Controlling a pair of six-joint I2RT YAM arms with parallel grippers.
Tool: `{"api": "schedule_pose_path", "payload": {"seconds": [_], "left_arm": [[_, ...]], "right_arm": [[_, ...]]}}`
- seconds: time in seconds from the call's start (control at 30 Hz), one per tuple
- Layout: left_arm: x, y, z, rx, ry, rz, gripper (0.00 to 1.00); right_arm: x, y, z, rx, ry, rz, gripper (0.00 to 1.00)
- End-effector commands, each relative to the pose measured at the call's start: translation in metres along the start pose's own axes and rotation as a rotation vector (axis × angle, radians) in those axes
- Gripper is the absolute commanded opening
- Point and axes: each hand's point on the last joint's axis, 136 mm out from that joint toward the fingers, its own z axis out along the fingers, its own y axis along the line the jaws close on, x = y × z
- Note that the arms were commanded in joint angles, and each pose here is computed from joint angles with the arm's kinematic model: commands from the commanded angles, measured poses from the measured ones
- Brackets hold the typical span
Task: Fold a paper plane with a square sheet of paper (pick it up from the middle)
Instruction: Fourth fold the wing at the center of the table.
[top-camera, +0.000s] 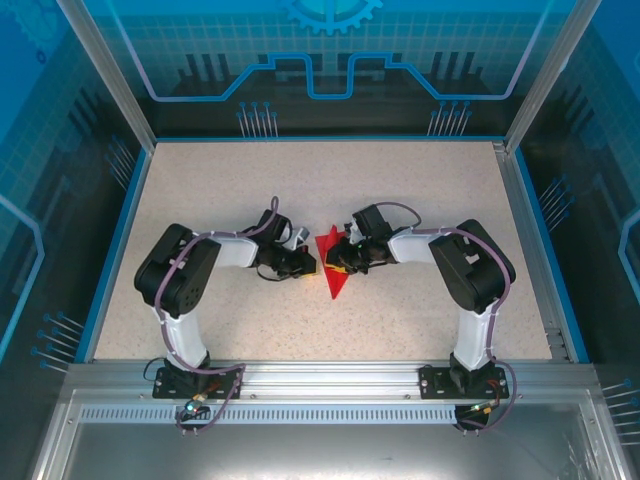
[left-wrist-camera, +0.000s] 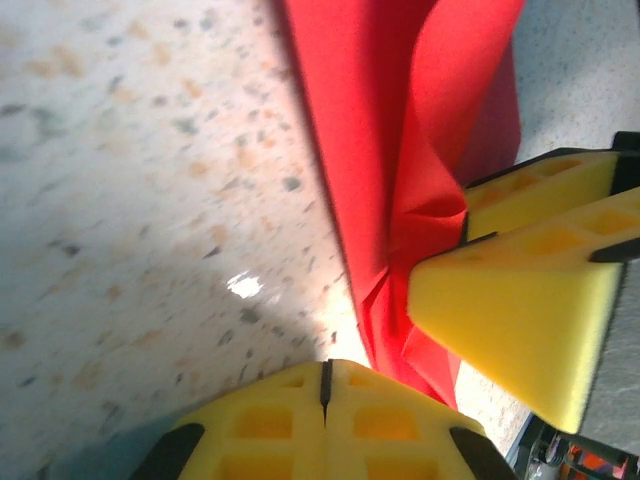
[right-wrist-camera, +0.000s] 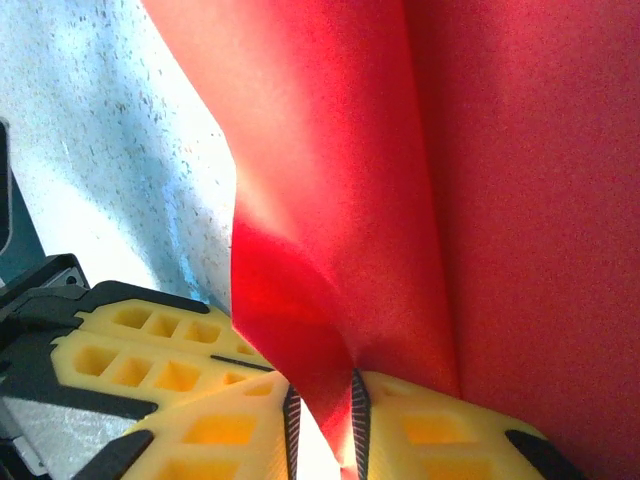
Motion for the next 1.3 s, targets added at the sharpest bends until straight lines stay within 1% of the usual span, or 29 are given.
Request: {"api": "schedule_pose_path", "payload": {"seconds": [0.0,0.3,0.5,0.63,0.77,0.9,1.27], "left_arm": [[0.011,0.014,-0.01,-0.062,0.02,-0.084,0.0],[-0.015,-0.019,-0.029,-0.014,-0.063,-0.055,0.0],[-0.032,-0.03,-0.031,-0.003,-0.099,-0.051,0.0],[-0.039,-0.032,-0.027,0.011,-0.101,-0.059,0.0],[-0.044,-0.034,-0.023,0.024,-0.099,-0.066,0.0],[-0.044,-0.035,-0.018,0.035,-0.084,-0.068,0.0],[-0.031,-0.036,0.008,0.015,0.0,-0.047,0.0]], "right_arm": [[0.016,-0.026,0.008,0.063,0.04,0.032,0.25],[0.018,-0.028,0.006,0.054,0.033,0.03,0.3],[0.018,-0.032,0.005,0.039,0.024,0.055,0.31],[0.017,-0.03,0.005,0.028,0.02,0.062,0.25],[0.019,-0.033,0.006,0.039,0.027,0.064,0.1],[0.021,-0.037,0.006,0.052,0.036,0.065,0.01],[0.018,-0.036,0.005,0.04,0.032,0.064,0.0]]}}
